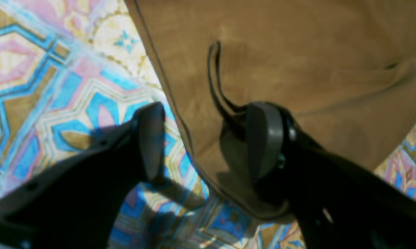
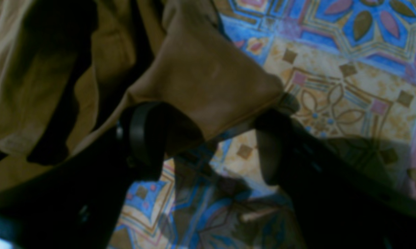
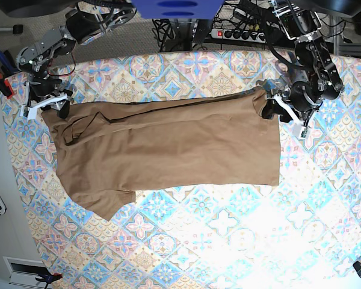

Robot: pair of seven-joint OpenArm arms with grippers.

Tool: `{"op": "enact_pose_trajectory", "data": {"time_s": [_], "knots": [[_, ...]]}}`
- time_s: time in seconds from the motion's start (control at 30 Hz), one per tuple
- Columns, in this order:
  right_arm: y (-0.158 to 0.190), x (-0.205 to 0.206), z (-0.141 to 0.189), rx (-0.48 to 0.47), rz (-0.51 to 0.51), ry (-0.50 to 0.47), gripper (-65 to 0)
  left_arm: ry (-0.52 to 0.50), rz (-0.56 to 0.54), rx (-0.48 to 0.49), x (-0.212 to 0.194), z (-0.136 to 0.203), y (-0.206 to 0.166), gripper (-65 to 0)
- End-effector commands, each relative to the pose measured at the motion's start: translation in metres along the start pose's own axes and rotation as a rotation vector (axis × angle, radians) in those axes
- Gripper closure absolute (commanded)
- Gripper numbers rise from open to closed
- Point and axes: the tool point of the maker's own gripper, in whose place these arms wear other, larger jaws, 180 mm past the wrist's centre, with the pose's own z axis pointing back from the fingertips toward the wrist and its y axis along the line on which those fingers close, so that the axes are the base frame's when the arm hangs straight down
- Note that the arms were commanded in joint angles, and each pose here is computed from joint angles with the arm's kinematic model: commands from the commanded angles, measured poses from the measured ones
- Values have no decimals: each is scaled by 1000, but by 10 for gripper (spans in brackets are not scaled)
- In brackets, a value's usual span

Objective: Layout the t-shirt on the table in an organized manner, then fold the t-shirt properly
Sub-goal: 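Pull the held shirt edge taut with both grippers, spreading it apart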

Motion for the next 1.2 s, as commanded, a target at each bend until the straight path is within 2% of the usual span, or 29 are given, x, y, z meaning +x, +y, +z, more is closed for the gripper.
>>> {"op": "enact_pose_trajectory", "data": {"time_s": [0.0, 0.1, 0.2, 0.3, 0.33, 0.47, 0.7, 0.87, 1.17], "knots": [[-6, -1, 2, -26, 12, 23, -393, 63, -22, -22, -12, -4, -8, -360], [-6, -1, 2, -26, 12, 24, -392, 88, -46, -52, -17, -10, -20, -336], [-6, -1, 2, -26, 14, 24, -376, 105, -69, -75, -19, -15, -30, -208], [-7, -1, 2, -26, 14, 25, -245, 125, -85, -96, -23, -20, -37, -10], [-7, -2, 3, -28, 15, 27, -198, 127, -87, -96, -23, -20, -38, 0], [-8, 1, 4, -33, 22, 20, 0, 128, -88, -94, -23, -20, -37, 0], [-15, 33, 23, -88, 89, -55, 0, 154, -103, -67, -33, -9, -26, 0], [-28, 19, 42, -134, 132, -24, 0, 188, -137, -34, -44, 6, -14, 0], [-44, -18, 59, -167, 151, 67, 0, 242, -170, 16, -54, 23, 9, 0]]}}
